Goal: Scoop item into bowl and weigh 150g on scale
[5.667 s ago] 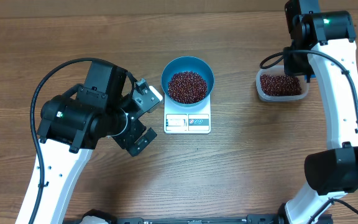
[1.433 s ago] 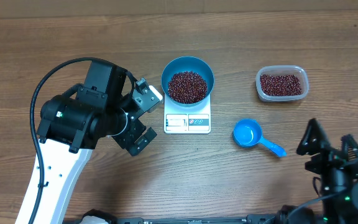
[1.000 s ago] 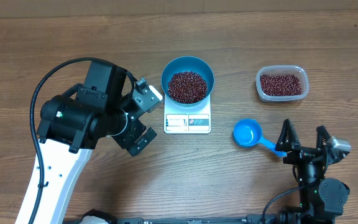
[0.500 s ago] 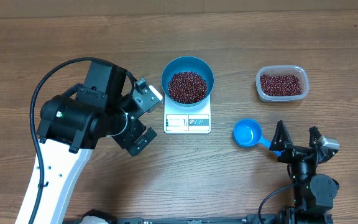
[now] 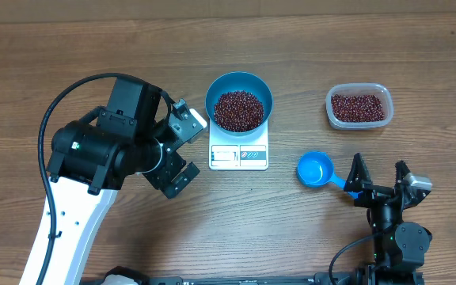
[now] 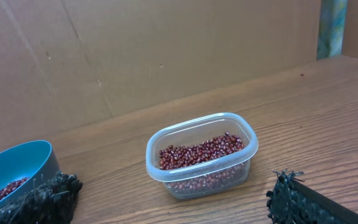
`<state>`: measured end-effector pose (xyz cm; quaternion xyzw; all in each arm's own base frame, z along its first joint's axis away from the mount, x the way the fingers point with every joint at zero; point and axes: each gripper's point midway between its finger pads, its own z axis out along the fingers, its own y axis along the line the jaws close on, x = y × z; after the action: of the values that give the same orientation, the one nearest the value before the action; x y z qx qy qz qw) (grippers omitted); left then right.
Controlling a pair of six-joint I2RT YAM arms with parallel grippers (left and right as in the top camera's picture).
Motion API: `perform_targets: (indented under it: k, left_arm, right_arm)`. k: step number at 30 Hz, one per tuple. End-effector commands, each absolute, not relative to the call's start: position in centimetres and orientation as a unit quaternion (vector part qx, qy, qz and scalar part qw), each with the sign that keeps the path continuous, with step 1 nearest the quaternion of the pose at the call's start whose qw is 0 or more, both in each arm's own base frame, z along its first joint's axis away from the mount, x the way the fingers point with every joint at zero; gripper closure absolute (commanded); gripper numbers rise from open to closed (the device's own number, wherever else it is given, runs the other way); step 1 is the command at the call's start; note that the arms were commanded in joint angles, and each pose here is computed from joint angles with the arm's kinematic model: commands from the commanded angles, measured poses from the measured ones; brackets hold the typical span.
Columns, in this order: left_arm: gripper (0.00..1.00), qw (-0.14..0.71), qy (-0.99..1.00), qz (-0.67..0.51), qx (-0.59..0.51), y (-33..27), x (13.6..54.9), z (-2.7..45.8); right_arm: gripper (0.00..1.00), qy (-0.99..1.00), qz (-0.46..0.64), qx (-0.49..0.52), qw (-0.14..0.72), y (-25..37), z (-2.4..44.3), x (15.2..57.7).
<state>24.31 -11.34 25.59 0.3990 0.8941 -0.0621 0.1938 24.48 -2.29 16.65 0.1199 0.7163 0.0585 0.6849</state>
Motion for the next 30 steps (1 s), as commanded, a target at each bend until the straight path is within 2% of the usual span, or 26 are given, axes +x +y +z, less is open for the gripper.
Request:
perform_targets:
  k: [1,13,19,22,30]
  left_arm:
    - [0.01,0.208,0.891,-0.062,0.400,-11.4,24.3,26.4]
    - [0.00,0.212,0.893,-0.053,0.393,-10.6,23.8,26.7]
    - [0.01,0.314,0.886,-0.033,0.339,-9.5,25.2,28.2]
    - [0.01,0.371,0.889,-0.038,0.266,-8.2,25.9,28.3]
    - [0.00,0.467,0.858,-0.037,0.209,-5.9,24.4,24.7]
  right_arm:
    - [0.00,0.711,0.054,0.114,0.691,-2.2,17.0,24.4]
    - [0.00,0.711,0.054,0.114,0.691,-2.2,17.0,24.4]
    - [0.00,0.711,0.054,0.114,0.691,-2.2,17.0,24.4]
    - [0.00,0.711,0.054,0.114,0.691,-2.2,17.0,24.4]
    - [0.00,0.711,0.054,0.114,0.691,-2.2,17.0,24.4]
